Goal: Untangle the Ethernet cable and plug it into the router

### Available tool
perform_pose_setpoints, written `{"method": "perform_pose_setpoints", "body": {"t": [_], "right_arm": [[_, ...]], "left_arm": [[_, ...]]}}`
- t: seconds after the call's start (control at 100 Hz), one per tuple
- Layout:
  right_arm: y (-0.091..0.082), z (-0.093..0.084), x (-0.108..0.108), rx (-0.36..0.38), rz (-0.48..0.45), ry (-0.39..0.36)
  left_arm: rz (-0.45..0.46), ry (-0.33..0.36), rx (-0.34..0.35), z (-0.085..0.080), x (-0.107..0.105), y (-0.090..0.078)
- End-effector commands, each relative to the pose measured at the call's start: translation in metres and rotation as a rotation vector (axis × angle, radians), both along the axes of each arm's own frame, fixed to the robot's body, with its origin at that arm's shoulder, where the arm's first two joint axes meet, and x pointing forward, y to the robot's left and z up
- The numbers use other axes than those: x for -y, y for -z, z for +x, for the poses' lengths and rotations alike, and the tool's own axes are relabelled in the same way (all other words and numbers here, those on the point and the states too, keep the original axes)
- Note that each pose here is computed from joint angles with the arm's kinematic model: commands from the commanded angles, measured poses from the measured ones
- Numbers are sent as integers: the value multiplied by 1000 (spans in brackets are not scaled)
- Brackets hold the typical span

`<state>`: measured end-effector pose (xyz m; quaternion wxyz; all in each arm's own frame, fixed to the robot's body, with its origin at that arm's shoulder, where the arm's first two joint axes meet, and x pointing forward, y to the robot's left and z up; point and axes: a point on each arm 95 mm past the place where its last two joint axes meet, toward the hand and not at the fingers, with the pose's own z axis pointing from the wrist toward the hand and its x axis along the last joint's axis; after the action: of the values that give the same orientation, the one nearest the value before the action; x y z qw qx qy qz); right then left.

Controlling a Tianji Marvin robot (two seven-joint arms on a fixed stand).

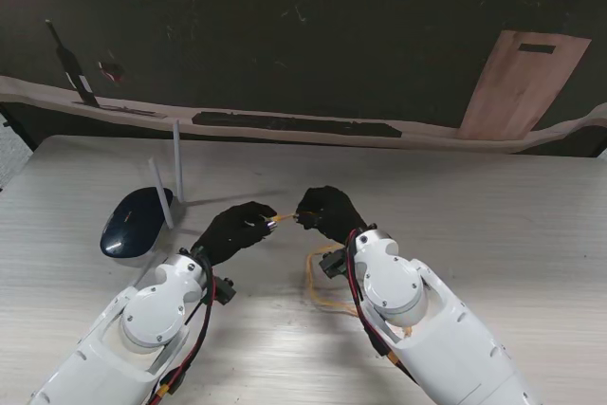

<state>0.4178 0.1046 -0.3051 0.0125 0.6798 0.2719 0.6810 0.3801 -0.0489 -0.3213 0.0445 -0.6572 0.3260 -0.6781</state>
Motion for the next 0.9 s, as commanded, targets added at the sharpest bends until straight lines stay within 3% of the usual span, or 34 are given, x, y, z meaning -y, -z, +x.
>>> {"method": "perform_pose_setpoints", "body": {"t": [0.0,0.15,0.33,0.58,0.89], "right_arm": [[-3,-3,-2,-36,36,-7],[-6,-4,1,-119,78,-12],[-6,-5,3,-192,106,-27],[-2,-5,3,-240,113,-47],[0,-6,0,-273,124,-70]], "left_arm": [[24,2,32,-1,0,3],[66,7,151,2,0,2],[100,17,223,5,2,2],[135,23,260,6,6,3],[108,0,283,7,12,4]]}}
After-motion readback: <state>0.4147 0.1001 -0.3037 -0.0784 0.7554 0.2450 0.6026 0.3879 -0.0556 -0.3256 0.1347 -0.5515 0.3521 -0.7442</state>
